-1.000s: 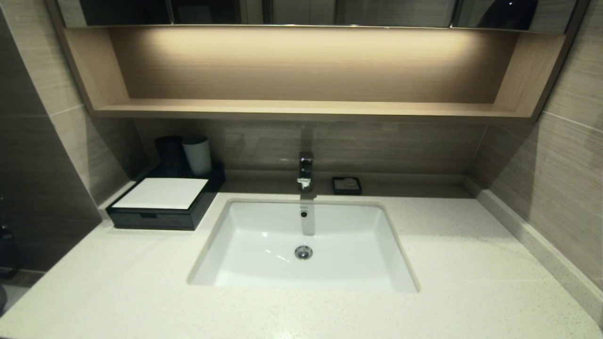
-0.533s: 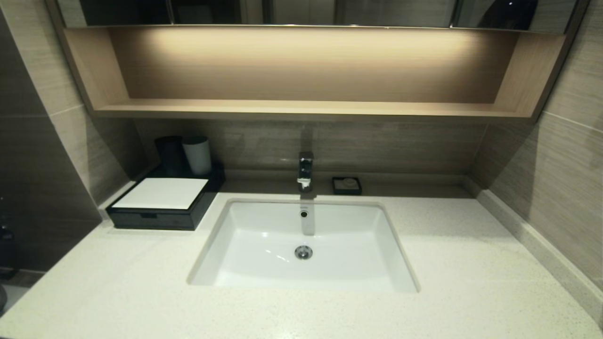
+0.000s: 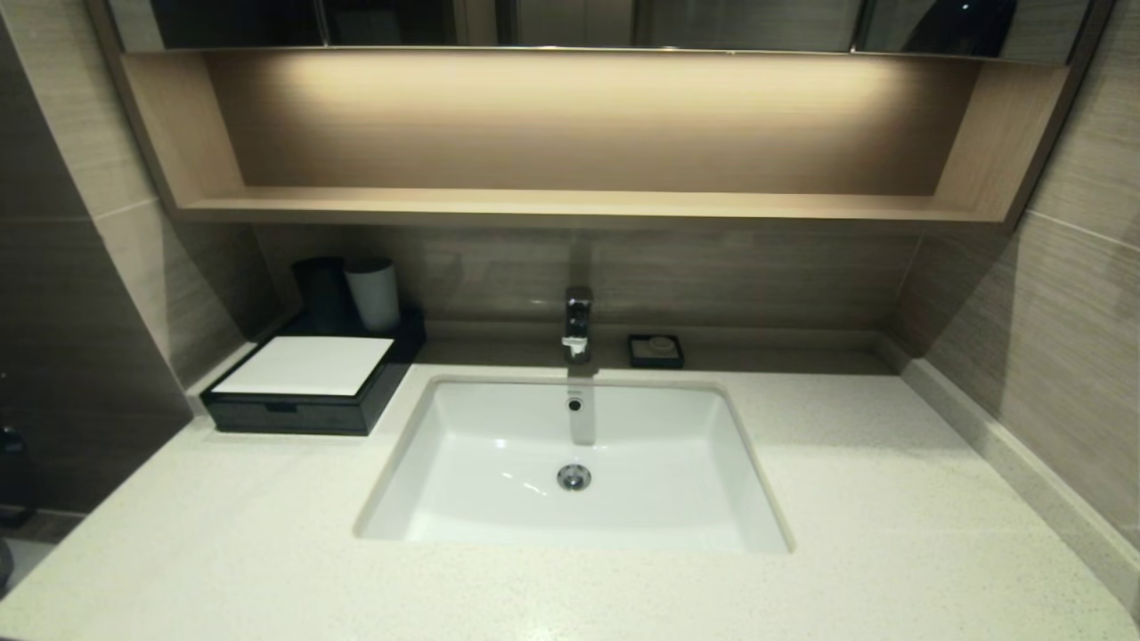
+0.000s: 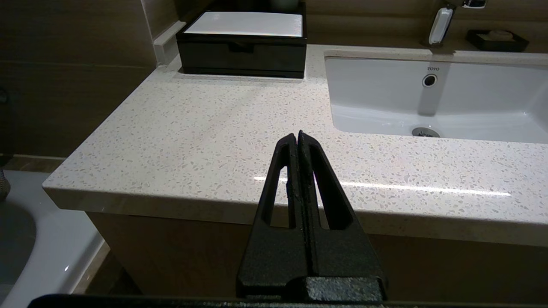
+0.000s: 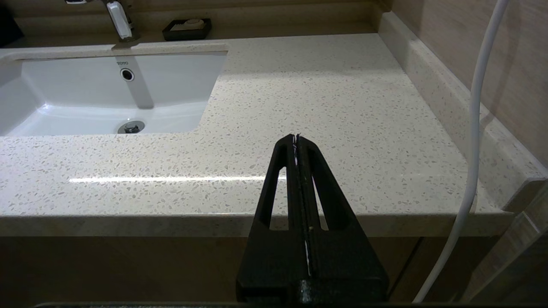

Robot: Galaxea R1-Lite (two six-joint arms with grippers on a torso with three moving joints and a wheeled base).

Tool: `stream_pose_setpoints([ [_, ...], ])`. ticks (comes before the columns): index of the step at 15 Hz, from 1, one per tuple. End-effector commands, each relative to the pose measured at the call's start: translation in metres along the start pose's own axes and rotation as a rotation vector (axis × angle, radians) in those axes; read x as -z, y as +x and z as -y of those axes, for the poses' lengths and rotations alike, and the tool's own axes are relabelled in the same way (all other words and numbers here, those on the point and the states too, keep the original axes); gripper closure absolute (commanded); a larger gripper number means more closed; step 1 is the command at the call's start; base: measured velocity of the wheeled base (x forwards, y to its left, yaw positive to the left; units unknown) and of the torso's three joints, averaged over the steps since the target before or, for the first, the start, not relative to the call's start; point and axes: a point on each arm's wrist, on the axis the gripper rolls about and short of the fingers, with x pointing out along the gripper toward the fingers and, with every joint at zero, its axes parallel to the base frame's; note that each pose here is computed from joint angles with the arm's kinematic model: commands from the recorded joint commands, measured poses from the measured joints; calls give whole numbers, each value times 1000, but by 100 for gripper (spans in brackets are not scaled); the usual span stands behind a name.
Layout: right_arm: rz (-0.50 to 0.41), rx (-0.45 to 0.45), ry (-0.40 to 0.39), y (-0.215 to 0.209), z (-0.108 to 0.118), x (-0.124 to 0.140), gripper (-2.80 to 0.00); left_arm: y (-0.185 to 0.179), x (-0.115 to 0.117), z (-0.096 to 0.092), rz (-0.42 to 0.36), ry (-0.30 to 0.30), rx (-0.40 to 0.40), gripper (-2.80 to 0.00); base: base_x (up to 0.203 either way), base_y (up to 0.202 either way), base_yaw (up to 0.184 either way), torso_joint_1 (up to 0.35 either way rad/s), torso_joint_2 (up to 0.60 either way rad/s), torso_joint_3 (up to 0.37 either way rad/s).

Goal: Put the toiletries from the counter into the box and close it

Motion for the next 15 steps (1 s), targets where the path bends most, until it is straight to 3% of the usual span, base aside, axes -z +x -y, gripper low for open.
stream_pose_setpoints([
  [1,-2,0,0,0,0,0,0,0,0,0,-1,4,-1,0,0,0,0,0,0,0],
  [15,-2,0,0,0,0,0,0,0,0,0,1,-1,-1,0,0,0,0,0,0,0],
])
